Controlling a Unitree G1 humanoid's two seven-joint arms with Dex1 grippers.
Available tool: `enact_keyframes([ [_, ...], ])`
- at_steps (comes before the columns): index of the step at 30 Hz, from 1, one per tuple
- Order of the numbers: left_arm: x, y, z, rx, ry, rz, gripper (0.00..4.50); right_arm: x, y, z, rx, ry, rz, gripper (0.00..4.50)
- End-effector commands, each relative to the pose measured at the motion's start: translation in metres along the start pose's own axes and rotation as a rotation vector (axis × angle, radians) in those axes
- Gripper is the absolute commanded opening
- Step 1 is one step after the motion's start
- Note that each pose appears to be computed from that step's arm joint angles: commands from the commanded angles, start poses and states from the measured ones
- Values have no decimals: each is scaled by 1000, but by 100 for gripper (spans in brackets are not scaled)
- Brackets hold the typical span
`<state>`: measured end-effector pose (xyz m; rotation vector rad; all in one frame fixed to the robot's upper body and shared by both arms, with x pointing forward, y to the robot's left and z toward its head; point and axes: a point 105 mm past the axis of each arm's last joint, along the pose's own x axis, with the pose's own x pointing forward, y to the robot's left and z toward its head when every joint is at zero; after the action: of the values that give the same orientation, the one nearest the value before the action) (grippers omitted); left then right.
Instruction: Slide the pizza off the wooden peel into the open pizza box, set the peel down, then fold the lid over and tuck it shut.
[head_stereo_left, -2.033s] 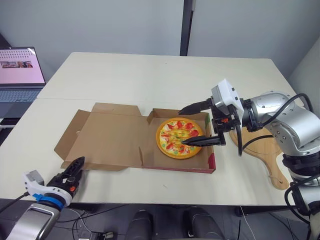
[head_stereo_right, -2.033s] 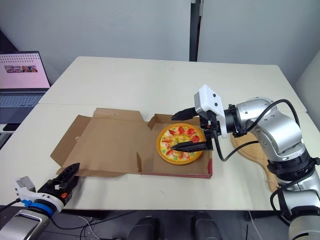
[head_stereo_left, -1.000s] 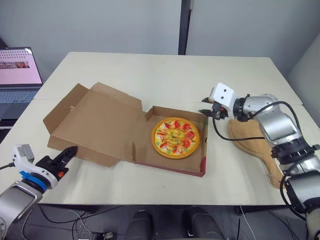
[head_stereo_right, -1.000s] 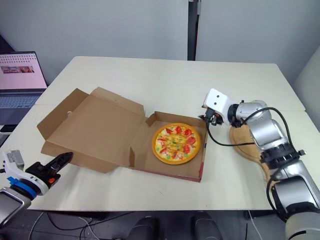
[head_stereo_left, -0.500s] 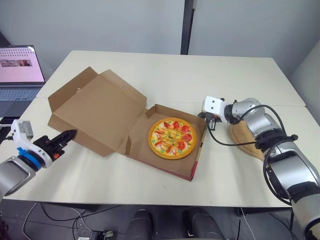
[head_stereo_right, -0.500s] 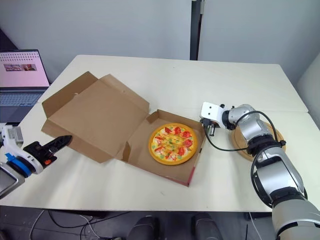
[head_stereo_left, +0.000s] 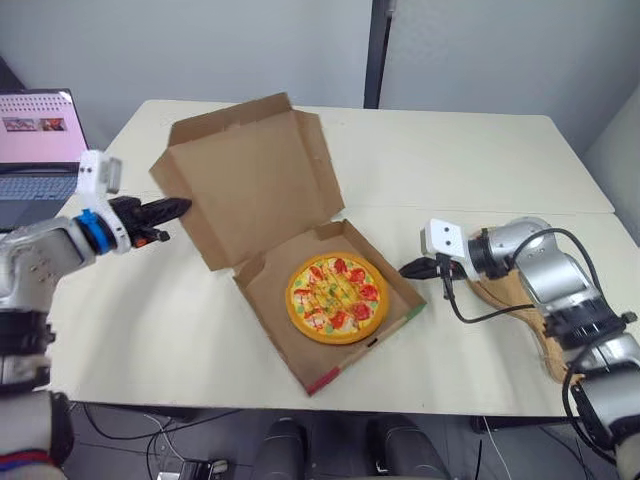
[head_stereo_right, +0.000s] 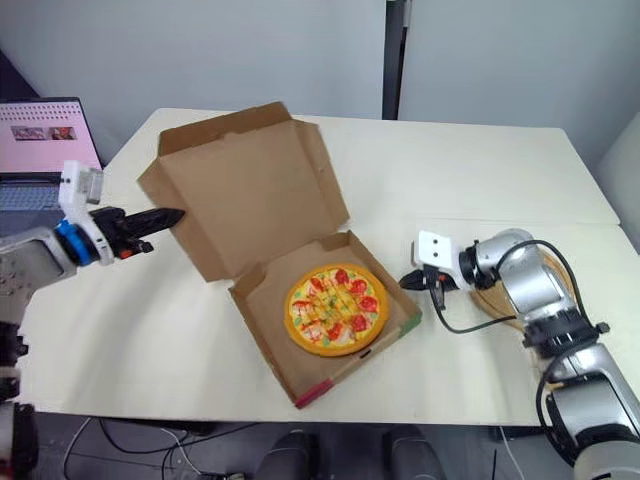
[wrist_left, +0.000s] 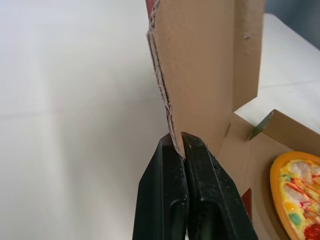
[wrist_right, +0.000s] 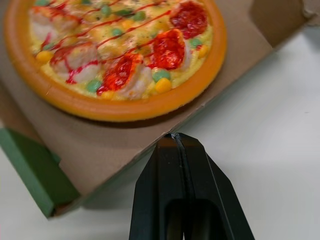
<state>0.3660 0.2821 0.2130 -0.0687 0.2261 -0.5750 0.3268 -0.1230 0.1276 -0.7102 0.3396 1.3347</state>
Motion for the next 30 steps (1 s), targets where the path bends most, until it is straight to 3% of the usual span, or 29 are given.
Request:
enact_keyframes([
  [1,13,-7,14,116,6,-73,0,-6,13,15,-6,-23,2,4],
  [15,61,-27,35,335,11,-198,0,5,57,41,94,-58,21,4],
  [17,64,-29,39,358,6,-200,0,5,55,42,101,-66,-15,4],
  [20,66,-30,40,399,11,-210,0,-18,11,49,97,-141,-257,4],
  [24,66,-31,40,421,9,-217,0,-48,-38,65,130,-293,-536,92],
  [30,66,-32,41,440,1,-219,0,-66,-75,75,218,-391,-763,304],
])
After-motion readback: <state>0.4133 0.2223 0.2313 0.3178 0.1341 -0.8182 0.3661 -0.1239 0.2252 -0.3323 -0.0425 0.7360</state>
